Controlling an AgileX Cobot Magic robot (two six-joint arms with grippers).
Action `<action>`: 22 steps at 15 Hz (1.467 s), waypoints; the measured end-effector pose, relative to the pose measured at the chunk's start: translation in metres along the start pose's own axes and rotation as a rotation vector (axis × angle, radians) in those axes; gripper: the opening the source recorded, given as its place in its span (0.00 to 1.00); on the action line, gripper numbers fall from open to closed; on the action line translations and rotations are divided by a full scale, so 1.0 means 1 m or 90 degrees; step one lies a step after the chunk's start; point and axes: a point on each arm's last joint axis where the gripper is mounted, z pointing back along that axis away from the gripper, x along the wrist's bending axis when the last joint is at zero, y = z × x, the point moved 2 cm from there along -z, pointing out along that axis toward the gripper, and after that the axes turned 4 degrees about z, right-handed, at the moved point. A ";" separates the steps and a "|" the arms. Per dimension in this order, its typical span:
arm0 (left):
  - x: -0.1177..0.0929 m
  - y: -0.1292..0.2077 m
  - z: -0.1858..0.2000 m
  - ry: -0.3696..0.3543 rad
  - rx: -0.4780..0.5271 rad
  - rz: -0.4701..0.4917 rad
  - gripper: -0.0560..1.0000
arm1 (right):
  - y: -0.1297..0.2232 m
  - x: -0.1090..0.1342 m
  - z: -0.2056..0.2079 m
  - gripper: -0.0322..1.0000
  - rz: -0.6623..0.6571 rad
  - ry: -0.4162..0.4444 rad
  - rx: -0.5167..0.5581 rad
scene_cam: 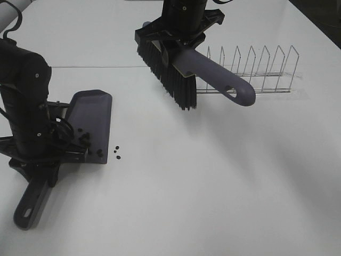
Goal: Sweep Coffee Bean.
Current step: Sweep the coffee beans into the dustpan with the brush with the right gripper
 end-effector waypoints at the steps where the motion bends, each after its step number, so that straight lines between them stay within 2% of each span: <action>1: 0.000 0.004 -0.001 -0.005 0.011 -0.002 0.38 | 0.000 0.000 0.000 0.39 -0.003 -0.002 0.001; 6: -0.013 0.047 -0.004 -0.021 0.034 -0.019 0.38 | 0.000 0.001 0.000 0.39 -0.006 -0.004 0.001; 8: -0.011 0.066 -0.005 -0.026 0.055 -0.011 0.38 | 0.014 0.002 -0.012 0.39 -0.019 -0.007 0.042; 12: -0.009 0.070 -0.007 -0.023 0.050 -0.008 0.38 | 0.048 0.007 -0.045 0.39 -0.028 -0.006 0.144; 14: -0.009 0.069 -0.007 -0.021 0.047 -0.009 0.38 | 0.059 0.028 -0.060 0.39 -0.011 -0.006 0.154; 17: -0.010 0.068 -0.007 -0.015 0.037 -0.009 0.38 | 0.056 0.080 -0.072 0.39 0.042 -0.040 0.110; 18: -0.010 0.068 -0.007 -0.015 0.037 -0.009 0.38 | 0.058 0.099 -0.083 0.39 0.052 -0.065 0.101; 22: -0.010 0.068 -0.007 -0.014 0.036 -0.004 0.38 | 0.052 0.124 -0.091 0.39 0.026 -0.210 0.063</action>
